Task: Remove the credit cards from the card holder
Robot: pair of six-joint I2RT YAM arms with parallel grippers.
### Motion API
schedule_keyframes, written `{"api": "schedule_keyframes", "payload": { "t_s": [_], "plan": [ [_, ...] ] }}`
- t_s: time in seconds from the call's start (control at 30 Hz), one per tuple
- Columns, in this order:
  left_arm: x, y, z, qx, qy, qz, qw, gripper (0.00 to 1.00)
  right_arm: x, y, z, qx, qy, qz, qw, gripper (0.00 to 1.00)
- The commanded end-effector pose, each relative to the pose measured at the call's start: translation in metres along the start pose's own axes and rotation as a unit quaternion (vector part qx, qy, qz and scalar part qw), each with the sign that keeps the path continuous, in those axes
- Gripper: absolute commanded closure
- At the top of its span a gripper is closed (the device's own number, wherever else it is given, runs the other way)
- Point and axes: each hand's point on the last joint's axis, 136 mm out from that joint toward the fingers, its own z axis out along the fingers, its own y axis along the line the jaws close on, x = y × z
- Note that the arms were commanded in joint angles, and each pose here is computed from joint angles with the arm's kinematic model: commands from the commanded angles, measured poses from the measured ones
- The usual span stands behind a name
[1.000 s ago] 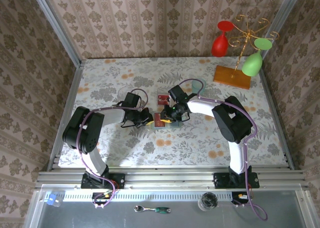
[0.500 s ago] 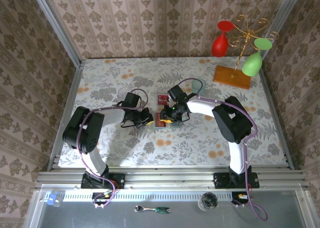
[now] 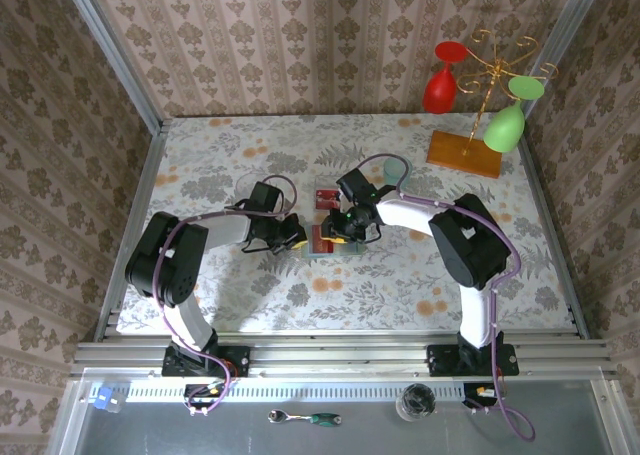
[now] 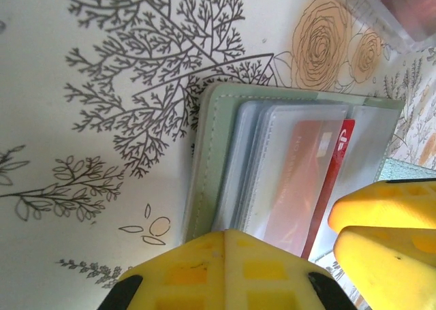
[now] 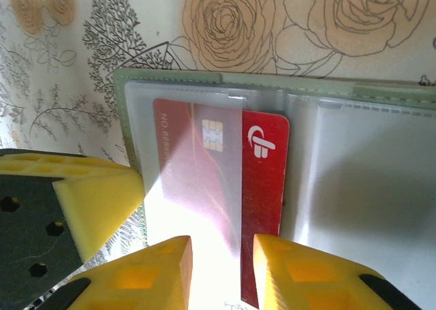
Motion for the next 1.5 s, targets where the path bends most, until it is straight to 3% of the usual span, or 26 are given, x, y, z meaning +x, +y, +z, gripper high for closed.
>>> {"api": "schedule_keyframes", "payload": {
  "t_s": [0.0, 0.43, 0.77, 1.47],
  "plan": [
    [-0.007, -0.015, -0.016, 0.003, -0.015, 0.020, 1.000, 1.00, -0.002, 0.008, -0.014, -0.008, -0.019, -0.019, 1.000, 0.70],
    [0.002, -0.035, -0.003, 0.009, 0.007, 0.039, 0.999, 1.00, -0.004, -0.005, -0.020, -0.004, -0.027, 0.004, 1.000, 0.70],
    [0.006, -0.018, 0.001, -0.031, 0.013, 0.037, 0.999, 1.00, -0.005, -0.007, -0.015, -0.018, -0.021, 0.015, 0.999, 0.69],
    [0.012, -0.003, 0.011, -0.046, 0.031, 0.025, 0.998, 1.00, -0.007, -0.006, 0.000, -0.033, -0.004, 0.024, 0.999, 0.69]
  ]
}}
